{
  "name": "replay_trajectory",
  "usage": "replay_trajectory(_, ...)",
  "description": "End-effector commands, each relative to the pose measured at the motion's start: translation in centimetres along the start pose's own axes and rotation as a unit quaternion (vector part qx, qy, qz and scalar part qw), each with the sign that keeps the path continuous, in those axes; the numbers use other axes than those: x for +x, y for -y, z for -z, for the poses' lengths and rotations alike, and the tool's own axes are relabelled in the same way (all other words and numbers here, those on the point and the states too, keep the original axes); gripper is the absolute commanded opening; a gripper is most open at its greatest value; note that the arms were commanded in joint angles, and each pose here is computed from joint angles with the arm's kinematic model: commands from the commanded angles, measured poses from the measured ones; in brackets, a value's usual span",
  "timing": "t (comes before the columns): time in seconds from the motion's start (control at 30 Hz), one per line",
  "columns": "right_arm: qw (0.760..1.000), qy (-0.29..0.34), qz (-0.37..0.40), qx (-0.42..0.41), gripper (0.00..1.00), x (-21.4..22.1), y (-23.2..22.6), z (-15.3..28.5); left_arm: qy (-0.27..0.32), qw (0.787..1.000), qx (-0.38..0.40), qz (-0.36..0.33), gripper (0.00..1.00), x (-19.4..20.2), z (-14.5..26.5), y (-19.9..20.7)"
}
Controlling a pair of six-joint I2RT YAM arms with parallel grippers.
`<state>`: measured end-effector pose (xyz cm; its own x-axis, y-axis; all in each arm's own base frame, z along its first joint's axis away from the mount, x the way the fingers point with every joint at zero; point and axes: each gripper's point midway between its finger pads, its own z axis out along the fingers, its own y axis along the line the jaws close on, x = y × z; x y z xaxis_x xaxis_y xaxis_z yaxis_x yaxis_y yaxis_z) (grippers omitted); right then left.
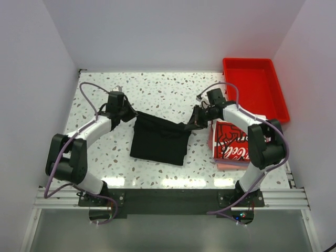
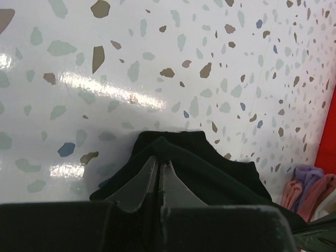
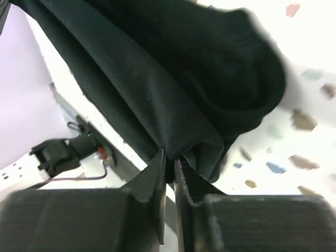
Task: Fold and stack the t-shirts
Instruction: Fold the tshirt
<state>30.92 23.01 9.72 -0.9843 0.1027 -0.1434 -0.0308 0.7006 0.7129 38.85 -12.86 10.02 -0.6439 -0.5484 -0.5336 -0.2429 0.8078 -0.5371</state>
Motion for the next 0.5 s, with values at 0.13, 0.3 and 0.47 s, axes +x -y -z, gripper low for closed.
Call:
replay_trajectory(0.13,0.997,0.061,0.036,0.03,0.38,-5.2,0.5,-0.2,0.029,0.999,0.015,-0.018,0.28,-3.3,-2.5,1.7)
replay_trajectory(0.3,0.992,0.099,0.082,0.01,0.99,-7.6,-2.7,2.0,0.039,0.997,0.05,-0.037,0.7,-4.8,-1.4,4.1)
replay_trajectory(0.47,0.988,0.116,0.097,-0.015,0.99,-5.6,-4.8,3.8,0.047,0.996,0.065,-0.047,1.0,-4.2,1.2,5.5)
